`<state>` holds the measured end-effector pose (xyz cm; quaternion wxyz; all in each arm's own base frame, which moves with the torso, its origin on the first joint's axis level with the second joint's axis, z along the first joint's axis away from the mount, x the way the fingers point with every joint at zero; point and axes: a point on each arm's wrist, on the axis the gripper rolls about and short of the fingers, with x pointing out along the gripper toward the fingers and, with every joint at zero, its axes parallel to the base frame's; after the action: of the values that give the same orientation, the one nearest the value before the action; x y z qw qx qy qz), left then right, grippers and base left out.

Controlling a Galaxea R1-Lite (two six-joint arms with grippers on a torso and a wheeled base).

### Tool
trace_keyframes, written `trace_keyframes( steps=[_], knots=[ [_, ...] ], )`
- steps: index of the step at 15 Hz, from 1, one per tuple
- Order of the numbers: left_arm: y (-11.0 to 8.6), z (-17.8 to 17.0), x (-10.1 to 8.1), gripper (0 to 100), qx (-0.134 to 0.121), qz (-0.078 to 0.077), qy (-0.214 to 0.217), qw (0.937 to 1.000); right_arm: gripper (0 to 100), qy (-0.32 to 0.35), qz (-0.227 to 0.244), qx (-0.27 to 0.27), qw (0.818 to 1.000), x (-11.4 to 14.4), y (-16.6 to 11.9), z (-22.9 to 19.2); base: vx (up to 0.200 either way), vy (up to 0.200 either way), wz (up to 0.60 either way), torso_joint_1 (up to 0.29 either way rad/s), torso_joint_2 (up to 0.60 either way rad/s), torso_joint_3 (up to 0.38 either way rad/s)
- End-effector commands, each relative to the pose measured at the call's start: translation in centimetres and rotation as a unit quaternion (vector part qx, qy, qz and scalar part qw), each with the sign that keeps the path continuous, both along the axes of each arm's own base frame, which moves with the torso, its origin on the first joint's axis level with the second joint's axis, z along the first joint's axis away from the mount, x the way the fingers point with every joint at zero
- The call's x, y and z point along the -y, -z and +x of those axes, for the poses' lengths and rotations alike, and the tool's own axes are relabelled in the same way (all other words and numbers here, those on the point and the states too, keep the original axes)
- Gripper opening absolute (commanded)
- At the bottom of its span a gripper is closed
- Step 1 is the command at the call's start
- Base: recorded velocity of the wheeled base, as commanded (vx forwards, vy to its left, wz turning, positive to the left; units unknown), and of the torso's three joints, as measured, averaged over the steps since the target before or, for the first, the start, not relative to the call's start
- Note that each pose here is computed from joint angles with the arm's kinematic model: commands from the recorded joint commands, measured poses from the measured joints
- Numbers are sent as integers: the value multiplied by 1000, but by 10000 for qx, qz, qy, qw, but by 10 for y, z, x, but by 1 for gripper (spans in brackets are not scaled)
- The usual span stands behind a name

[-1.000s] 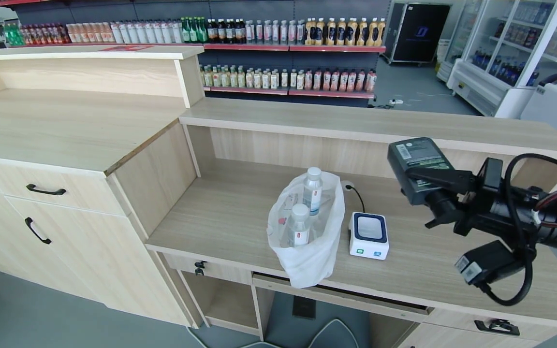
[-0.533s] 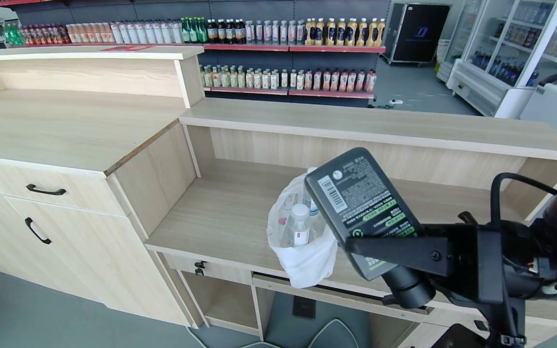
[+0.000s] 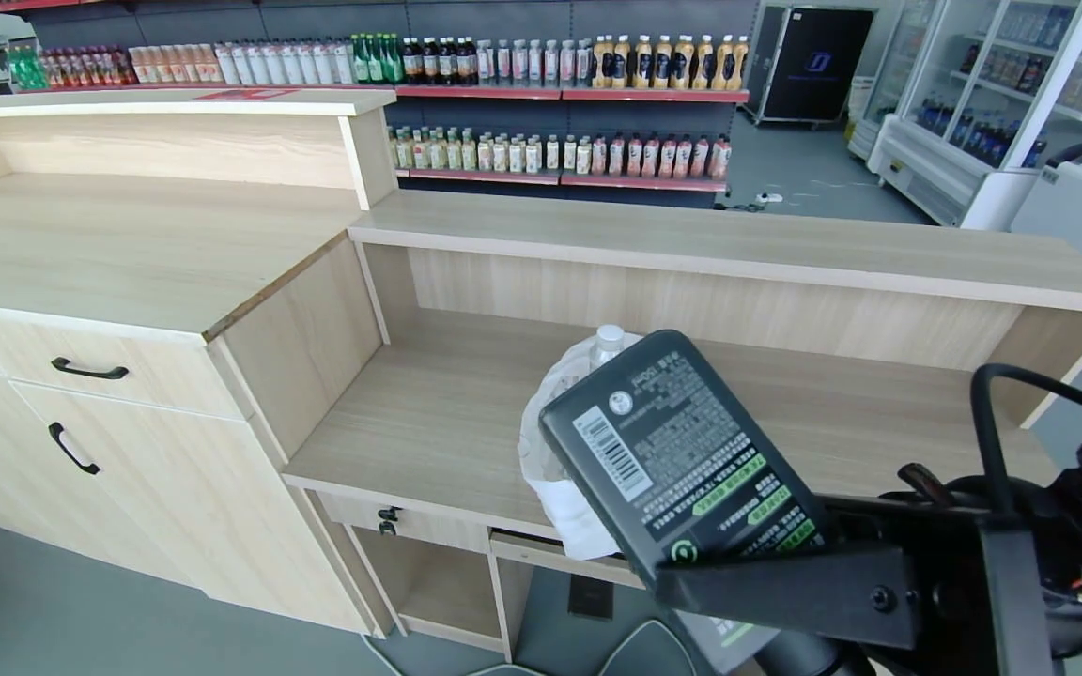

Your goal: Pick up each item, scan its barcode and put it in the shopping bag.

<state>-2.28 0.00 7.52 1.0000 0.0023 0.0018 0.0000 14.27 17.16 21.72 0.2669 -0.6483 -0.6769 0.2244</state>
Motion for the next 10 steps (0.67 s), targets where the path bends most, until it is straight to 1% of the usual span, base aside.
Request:
trace_keyframes(
  steps=[1,6,10],
  knots=[
    [0,0,0,100,3,0,0,10000,0,-73,8,7,10000,-2,0,-3,0,0,0,0,0,0],
    [0,0,0,100,3,0,0,10000,0,-43,-108,-120,9999,-5,6,1,0,0,0,0,0,0],
    [0,0,0,100,3,0,0,10000,0,-45,-98,-140,9998,-4,5,-1,0,0,0,0,0,0]
  ],
)
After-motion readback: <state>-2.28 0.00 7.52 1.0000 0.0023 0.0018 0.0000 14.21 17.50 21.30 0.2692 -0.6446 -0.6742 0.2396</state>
